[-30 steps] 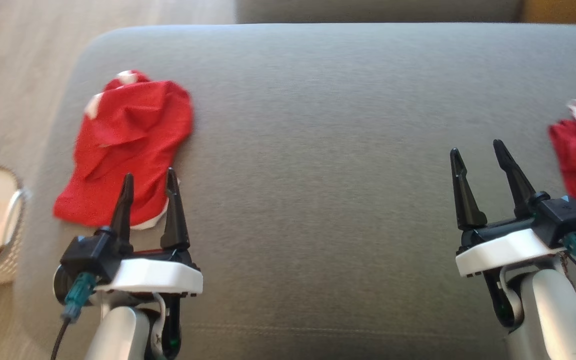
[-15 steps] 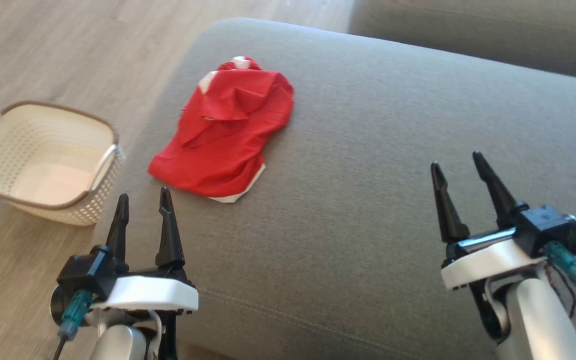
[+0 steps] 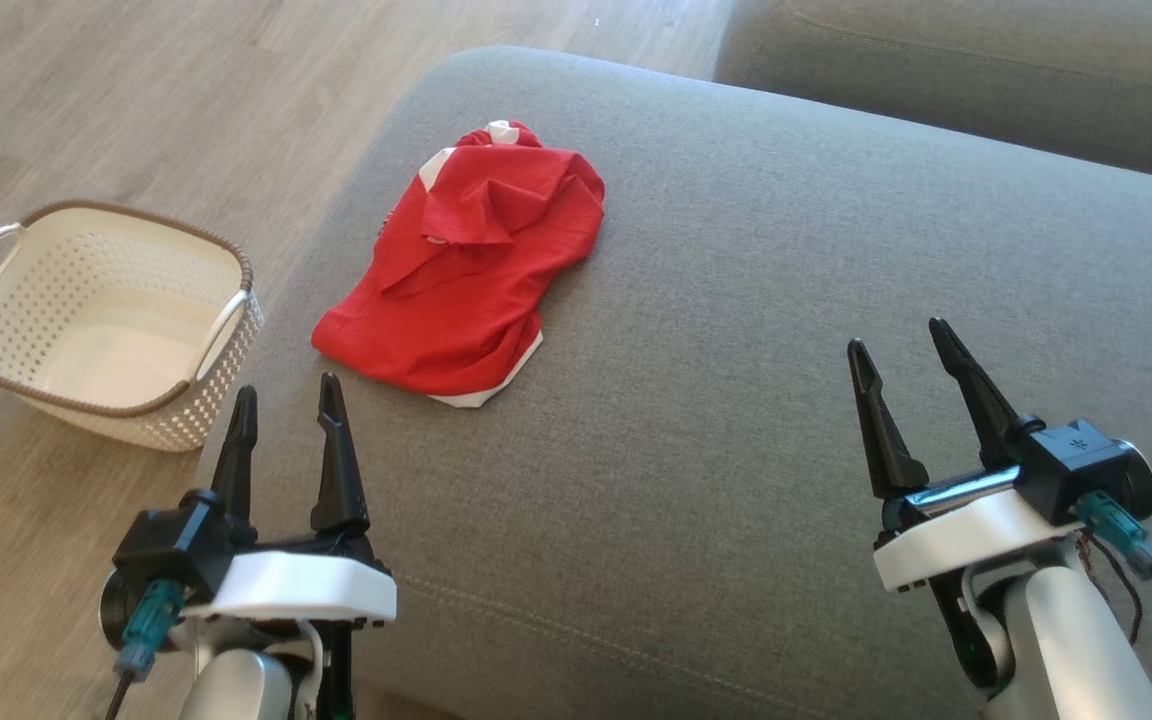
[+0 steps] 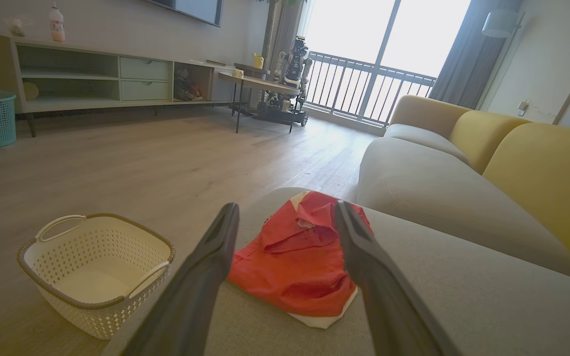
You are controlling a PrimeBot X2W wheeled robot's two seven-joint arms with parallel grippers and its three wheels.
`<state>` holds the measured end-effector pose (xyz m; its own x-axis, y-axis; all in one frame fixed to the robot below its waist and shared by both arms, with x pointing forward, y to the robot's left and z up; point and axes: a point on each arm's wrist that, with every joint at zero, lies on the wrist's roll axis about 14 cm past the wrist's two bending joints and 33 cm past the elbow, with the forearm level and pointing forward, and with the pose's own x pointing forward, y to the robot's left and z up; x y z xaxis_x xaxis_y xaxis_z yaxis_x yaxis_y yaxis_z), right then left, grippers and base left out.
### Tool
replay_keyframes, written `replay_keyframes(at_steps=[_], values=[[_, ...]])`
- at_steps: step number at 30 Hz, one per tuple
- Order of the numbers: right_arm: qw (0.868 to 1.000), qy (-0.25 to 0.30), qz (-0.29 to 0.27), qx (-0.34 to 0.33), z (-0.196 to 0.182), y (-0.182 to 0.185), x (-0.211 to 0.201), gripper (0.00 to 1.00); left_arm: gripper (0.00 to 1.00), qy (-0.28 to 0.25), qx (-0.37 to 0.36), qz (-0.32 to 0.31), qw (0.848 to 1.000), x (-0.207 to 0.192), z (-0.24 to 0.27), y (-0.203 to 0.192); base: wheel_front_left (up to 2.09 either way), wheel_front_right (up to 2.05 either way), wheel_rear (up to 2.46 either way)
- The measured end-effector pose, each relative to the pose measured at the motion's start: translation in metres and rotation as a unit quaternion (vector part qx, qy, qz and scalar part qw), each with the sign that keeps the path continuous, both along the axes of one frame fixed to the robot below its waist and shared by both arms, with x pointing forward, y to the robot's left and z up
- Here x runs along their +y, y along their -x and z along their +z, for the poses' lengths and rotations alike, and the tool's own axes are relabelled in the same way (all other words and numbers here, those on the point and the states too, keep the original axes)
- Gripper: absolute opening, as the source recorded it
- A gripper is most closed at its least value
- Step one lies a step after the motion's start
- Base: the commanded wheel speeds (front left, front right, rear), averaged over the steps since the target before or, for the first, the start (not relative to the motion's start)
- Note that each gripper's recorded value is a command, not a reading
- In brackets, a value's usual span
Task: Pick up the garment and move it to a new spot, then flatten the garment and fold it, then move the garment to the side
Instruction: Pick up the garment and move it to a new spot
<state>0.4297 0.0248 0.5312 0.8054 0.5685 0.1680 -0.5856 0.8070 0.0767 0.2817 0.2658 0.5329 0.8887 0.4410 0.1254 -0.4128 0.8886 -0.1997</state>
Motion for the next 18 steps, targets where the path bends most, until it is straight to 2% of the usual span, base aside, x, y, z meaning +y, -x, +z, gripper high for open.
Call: replay_keyframes(at_steps=[12, 18], values=[[1.000, 0.001, -0.021, 0.012, -0.012, -0.005, -0.016, 1.00, 1.00, 0.000, 0.015, 0.005, 1.000, 0.006, -0.007, -0.014, 0.00, 0.00, 0.00], [0.999, 0.017, -0.036, 0.015, -0.027, -0.021, -0.033, 1.00, 1.00, -0.017, 0.057, -0.022, 0.998, 0.004, -0.029, -0.051, 0.00, 0.00, 0.00]])
